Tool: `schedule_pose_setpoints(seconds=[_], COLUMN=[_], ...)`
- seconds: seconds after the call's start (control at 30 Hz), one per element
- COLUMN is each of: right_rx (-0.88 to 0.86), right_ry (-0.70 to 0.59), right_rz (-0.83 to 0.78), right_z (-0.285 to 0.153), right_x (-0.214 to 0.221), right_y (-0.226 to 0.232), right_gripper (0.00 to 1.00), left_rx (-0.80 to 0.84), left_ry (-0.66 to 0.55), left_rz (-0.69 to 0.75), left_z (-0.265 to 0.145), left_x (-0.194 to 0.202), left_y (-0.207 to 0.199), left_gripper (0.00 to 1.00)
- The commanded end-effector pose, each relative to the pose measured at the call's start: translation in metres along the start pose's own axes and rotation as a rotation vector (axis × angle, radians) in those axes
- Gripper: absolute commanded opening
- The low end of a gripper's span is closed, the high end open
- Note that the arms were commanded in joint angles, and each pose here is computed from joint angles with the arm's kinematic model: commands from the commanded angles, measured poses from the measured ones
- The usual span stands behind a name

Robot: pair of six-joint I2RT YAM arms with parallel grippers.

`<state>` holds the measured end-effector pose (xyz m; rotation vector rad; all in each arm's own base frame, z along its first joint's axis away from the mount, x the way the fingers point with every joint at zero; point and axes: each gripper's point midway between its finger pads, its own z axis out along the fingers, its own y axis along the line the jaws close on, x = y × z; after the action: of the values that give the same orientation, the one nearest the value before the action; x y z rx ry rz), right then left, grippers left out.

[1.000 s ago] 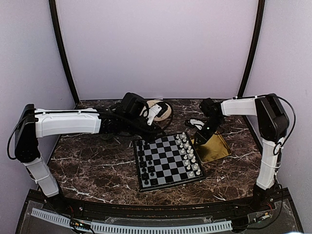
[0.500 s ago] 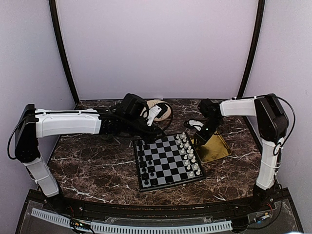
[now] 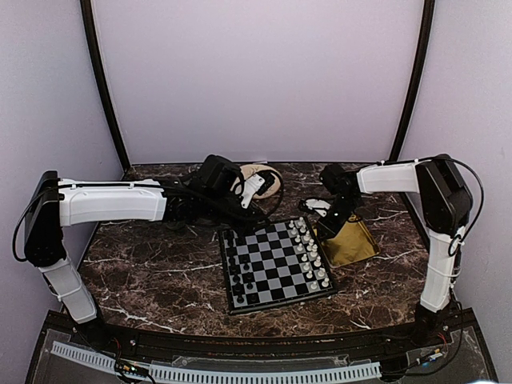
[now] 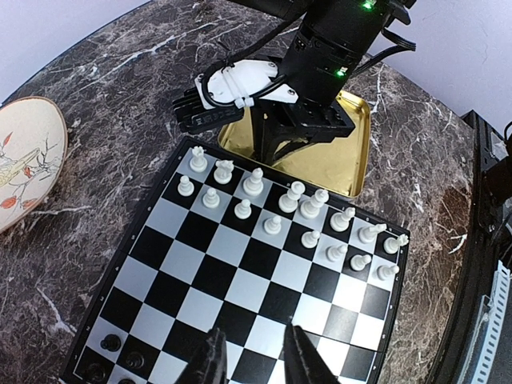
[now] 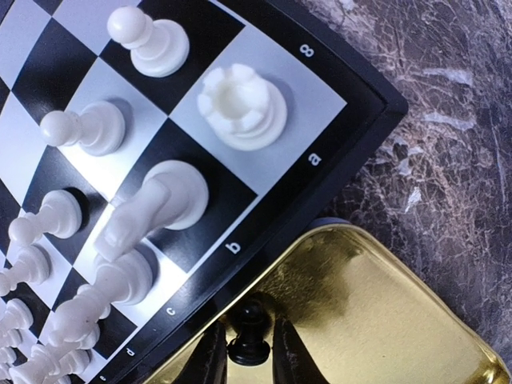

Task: Set up the chess pieces on the board
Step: Pick up the pawn from the storage box.

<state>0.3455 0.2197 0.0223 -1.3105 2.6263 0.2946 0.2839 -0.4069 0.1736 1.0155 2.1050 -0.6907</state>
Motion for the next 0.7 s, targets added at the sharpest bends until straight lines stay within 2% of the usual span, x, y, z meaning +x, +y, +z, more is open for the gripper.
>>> schedule_pose_setpoints(seconds=[0.0,0.33,0.5,0.67], right_rx=[0.029,0.047,0.051,0.014], right_ry=[0.043,0.043,-0.010,-0.115], right_rz=[-0.015,-0.028,-0.025,0.003], right_z=[0.008,0.007,-0.012,-0.047], right_x=[0.013,0.017,0.011,0.001], right_y=[0.000,0.001,0.001,-0.001], right_gripper=[0.21,0.19,0.16,0.15], left_rx=[-0.003,-0.002,-0.006,-0.002], left_ry=[-0.002,-0.001,0.002,-0.008], left_rz=[0.003,0.004,0.008,0.003], left_z=[0.001,0.002,0.003,0.005], left_x=[0.002,0.003,0.004,0.002], left_y=[-0.001,-0.001,0.000,-0.001], left_gripper=[0.27,0.27,0.27,0.27])
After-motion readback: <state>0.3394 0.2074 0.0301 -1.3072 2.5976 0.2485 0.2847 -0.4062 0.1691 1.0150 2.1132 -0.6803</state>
